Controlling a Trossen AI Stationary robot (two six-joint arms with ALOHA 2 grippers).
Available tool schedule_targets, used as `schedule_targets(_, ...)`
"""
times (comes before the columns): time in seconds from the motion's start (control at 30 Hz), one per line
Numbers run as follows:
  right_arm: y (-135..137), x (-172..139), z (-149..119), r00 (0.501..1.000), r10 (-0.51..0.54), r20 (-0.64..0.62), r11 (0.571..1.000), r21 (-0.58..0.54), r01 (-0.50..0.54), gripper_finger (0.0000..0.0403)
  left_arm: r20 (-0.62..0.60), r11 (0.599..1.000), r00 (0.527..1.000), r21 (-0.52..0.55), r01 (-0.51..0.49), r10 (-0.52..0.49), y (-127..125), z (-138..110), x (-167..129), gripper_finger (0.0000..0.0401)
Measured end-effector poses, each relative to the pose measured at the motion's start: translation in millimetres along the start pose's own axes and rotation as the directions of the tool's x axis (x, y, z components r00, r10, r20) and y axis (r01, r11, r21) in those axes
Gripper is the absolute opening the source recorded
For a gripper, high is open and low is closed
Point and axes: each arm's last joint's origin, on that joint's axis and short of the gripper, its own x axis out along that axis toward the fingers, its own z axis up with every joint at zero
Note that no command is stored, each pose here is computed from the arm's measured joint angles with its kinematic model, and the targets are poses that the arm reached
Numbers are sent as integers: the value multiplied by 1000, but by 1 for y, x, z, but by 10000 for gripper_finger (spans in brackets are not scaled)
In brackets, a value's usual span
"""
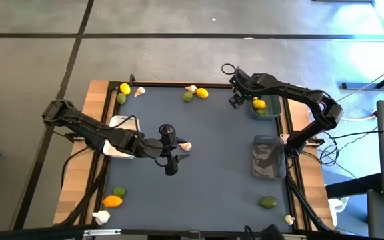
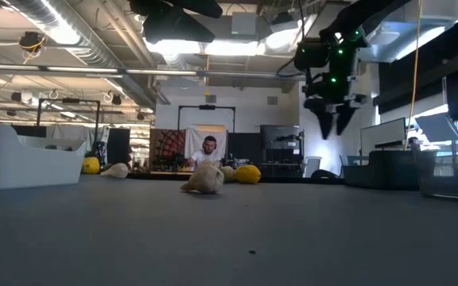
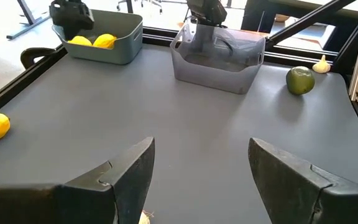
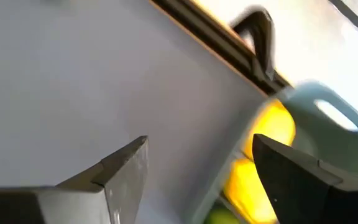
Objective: Sort produce into baskets
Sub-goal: Put the lemon into the blue bin
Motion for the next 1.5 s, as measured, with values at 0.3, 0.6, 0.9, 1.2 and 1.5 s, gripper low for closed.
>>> schedule_targets(0.3,15,-5,19,970,142,200,989,19,-148,282,0,1000,1000,-2,0,0,0,0,0,255)
schedule_targets(0.6,31,17,33,928,283,243,959,-64,-275,282,0,1000,1000,4,0,0,0,0,0,255)
schedule_targets(0.9,49,54,45,897,342,279,940,-84,-332,282,0,1000,1000,14,0,0,0,0,0,255)
schedule_targets(1.2,61,83,54,871,359,335,933,-109,-343,282,0,1000,1000,13,-1,1,0,0,0,255)
schedule_targets(1.5,56,98,62,834,390,390,919,-106,-380,282,0,1000,1000,14,-2,2,0,0,0,255)
